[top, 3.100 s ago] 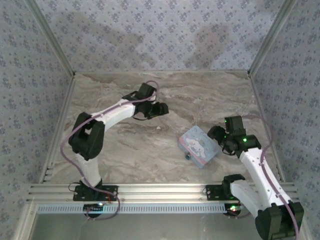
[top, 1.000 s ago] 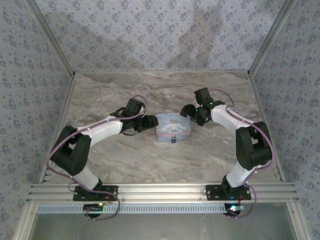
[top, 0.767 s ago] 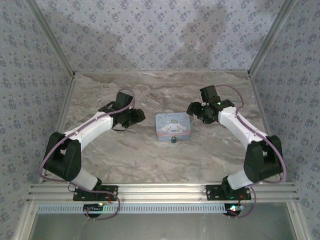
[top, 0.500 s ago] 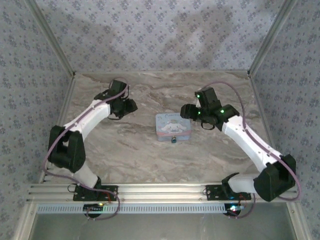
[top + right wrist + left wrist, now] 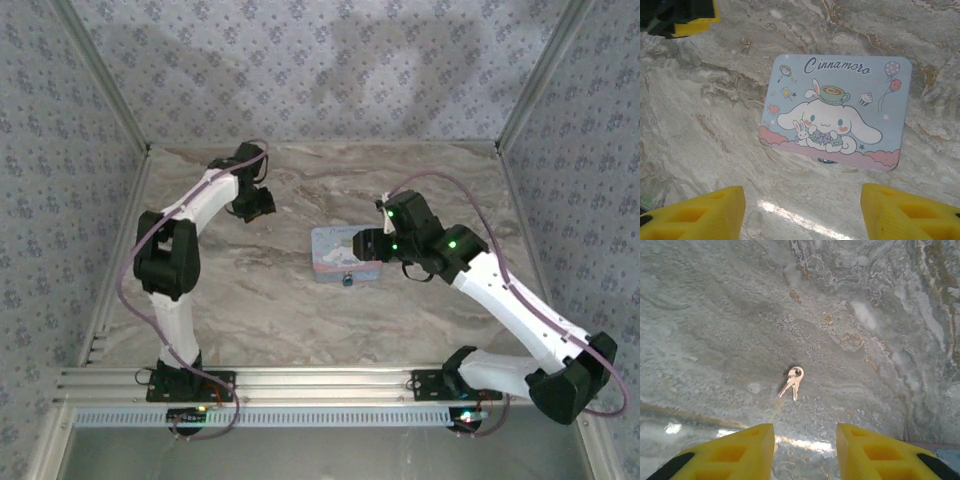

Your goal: Unlock a padlock with a key

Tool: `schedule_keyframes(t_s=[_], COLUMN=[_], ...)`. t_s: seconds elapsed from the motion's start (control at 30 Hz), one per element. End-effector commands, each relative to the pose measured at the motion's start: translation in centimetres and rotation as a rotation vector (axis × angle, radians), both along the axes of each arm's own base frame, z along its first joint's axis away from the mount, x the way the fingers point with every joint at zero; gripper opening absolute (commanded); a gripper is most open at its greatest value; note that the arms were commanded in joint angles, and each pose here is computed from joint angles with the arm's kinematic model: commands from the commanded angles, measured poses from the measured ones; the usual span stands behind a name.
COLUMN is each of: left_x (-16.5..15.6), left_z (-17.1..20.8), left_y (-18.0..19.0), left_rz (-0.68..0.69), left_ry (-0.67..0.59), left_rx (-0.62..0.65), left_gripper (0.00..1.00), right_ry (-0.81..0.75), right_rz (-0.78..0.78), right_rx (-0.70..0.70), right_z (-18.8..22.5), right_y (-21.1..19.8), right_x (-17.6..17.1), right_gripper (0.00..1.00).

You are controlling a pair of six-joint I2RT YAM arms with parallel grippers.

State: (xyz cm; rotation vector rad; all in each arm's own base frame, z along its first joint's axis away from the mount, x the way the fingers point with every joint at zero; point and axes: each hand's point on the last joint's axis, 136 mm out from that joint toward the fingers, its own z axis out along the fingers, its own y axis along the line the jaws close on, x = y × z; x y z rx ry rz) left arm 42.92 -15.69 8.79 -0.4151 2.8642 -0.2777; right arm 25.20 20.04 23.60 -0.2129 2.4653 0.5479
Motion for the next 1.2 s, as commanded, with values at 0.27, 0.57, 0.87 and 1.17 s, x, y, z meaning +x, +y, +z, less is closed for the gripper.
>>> schedule_keyframes(t_s=[0.27,0.57,0.87,1.17], left_x=[0.2,0.1,0.1,-0.1], left_z=[-2.9,-4.7,-5.5,-6.4], left_y=[0.3,-0.2,-0.6,-0.4], left_rz=[-0.040,-0.012,0.004,0.012], left_ry=[0.115,0.148,0.163,0.179], left_rx=[0.054,0.023,0.017,0.035], left_gripper=[0.38,0.35,0.33,0.30], right_ry=[0.018,0.019,0.019,0.003], right_rz=[-0.036,-0.049,-0.066,-0.085], right_rx=[-0.019,-0.020,-0.005,0.014], right_z=[-0.7,-0.9,-1.2,-0.8], right_y=[-1.8,-2.2,-2.7,-3.5], right_x=[-1.6,-1.4,-1.4,-1.6], right_gripper=[0.65,0.65,0.65,0.65])
